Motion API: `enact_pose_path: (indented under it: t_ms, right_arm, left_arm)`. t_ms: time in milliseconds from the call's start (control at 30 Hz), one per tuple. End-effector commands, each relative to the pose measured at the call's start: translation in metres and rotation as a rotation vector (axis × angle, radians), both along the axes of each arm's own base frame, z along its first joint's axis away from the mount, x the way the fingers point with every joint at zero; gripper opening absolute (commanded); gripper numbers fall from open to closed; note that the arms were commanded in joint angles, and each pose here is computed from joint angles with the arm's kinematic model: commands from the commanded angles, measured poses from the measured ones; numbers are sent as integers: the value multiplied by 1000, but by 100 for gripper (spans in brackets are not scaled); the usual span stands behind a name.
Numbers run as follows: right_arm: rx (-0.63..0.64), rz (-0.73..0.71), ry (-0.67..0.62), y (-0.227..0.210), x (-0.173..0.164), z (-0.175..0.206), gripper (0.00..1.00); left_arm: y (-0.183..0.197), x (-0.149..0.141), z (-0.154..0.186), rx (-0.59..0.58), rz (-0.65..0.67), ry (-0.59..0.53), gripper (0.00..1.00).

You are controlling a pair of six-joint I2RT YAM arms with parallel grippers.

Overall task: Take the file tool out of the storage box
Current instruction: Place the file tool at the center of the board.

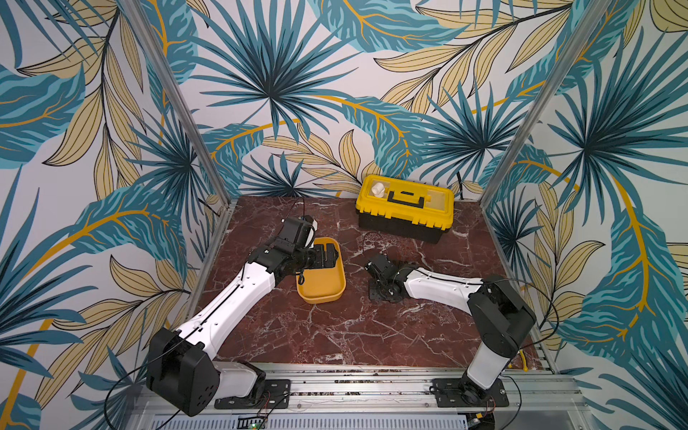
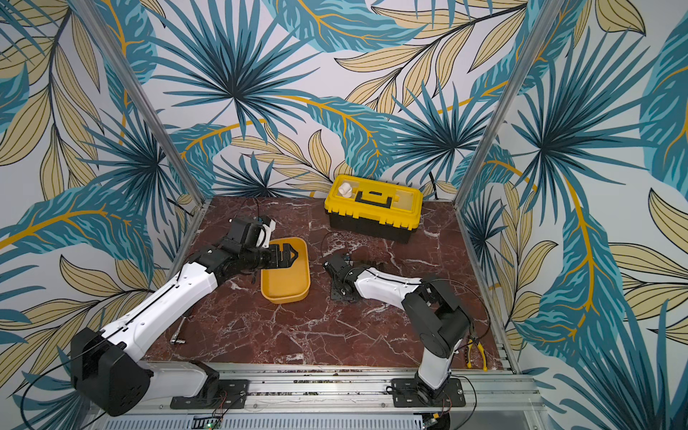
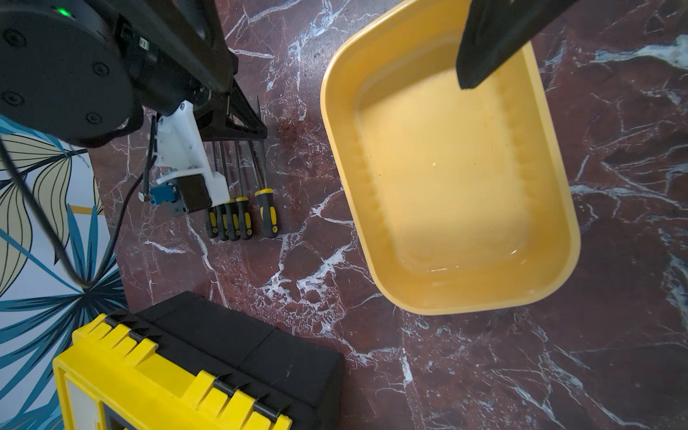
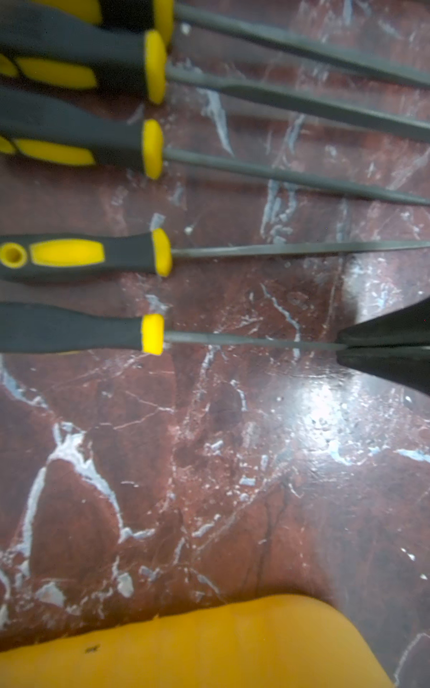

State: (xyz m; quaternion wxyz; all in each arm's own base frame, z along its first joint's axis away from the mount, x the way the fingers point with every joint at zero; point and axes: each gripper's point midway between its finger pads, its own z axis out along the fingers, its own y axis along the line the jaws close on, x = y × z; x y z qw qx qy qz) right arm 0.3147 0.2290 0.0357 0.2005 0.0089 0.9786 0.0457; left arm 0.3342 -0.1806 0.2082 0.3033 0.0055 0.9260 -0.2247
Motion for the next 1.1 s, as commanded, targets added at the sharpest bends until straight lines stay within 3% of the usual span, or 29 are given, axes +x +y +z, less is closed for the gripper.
enact_pose_path:
  t_ms: [0, 833, 1067]
  right_arm:
    - [-77, 12, 18, -12, 2, -7, 0]
    - [-119, 9, 62, -18, 2, -27, 0]
    - [-121, 9, 65, -18, 1, -28, 5]
  left_arm:
    - [9, -5, -8, 22, 16, 3, 100]
    - [15, -1, -18, 37, 68, -2, 100]
    - [15, -1, -19, 32, 73, 1, 100]
